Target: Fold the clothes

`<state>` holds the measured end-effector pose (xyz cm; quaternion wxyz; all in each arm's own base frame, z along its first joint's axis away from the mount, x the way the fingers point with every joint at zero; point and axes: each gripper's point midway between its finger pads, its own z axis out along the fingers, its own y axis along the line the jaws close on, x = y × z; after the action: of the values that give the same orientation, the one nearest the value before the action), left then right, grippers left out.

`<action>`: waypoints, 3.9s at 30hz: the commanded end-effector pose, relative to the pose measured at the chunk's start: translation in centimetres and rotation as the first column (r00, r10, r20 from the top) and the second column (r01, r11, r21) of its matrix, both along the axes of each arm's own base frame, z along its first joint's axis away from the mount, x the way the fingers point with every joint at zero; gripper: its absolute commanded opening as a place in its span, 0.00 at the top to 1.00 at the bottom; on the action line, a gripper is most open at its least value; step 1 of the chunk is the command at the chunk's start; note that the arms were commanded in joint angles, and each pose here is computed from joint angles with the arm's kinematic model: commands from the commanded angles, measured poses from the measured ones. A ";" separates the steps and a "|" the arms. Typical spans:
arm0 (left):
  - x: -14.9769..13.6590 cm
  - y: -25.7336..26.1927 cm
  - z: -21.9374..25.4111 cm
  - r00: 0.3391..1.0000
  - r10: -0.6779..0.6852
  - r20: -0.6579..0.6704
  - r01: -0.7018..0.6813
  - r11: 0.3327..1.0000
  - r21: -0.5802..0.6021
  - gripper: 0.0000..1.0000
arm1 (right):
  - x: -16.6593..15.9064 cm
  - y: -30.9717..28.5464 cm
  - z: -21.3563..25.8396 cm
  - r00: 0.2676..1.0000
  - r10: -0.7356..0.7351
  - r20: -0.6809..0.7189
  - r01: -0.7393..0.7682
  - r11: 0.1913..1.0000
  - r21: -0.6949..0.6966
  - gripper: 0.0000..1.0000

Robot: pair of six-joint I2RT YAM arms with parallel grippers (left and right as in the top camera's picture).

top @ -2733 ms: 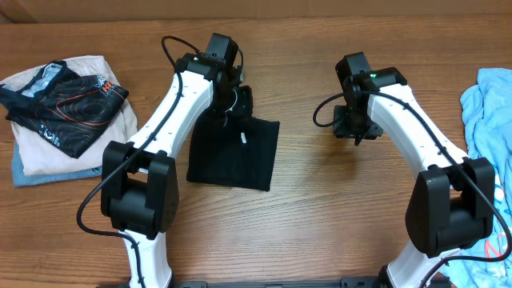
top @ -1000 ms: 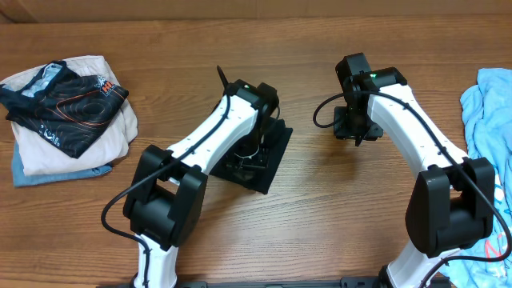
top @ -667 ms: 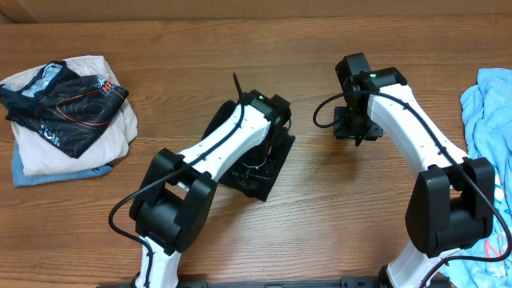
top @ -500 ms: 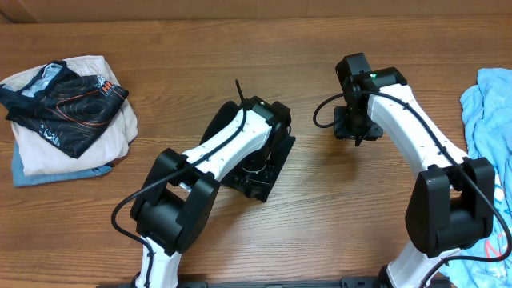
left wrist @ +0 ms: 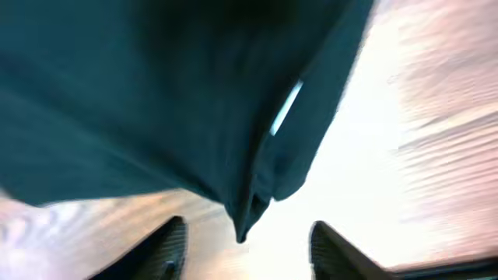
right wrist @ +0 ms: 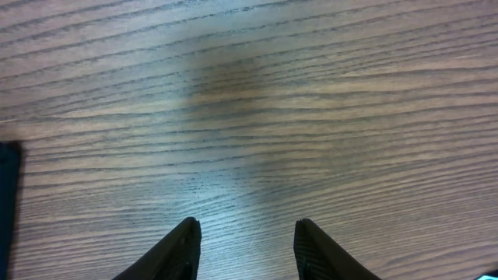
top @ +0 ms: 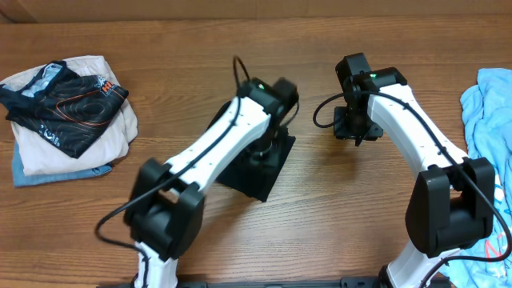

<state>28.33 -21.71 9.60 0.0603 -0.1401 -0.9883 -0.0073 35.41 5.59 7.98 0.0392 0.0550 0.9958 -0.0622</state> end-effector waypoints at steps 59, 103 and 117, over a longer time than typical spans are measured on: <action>6.3 -4.6 4.4 0.949 -0.149 0.279 0.177 0.981 -0.077 0.52 | 0.0 -3.7 0.8 0.980 -0.199 0.004 0.199 0.980 0.019 0.57; 16.8 8.4 -0.7 0.949 0.233 0.214 -0.158 0.935 -0.318 0.19 | -9.1 22.1 0.6 0.854 0.518 0.047 -0.420 0.635 0.648 0.49; 21.2 6.0 -1.2 0.906 0.221 0.361 -0.073 0.922 -0.381 0.18 | -12.9 22.2 -3.3 0.865 0.497 -0.064 -0.342 0.680 0.649 0.49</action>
<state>49.76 -14.39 10.80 -0.1887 -0.0505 -0.9703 0.1427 22.85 27.82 4.56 -0.0828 -0.1832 0.9432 0.2643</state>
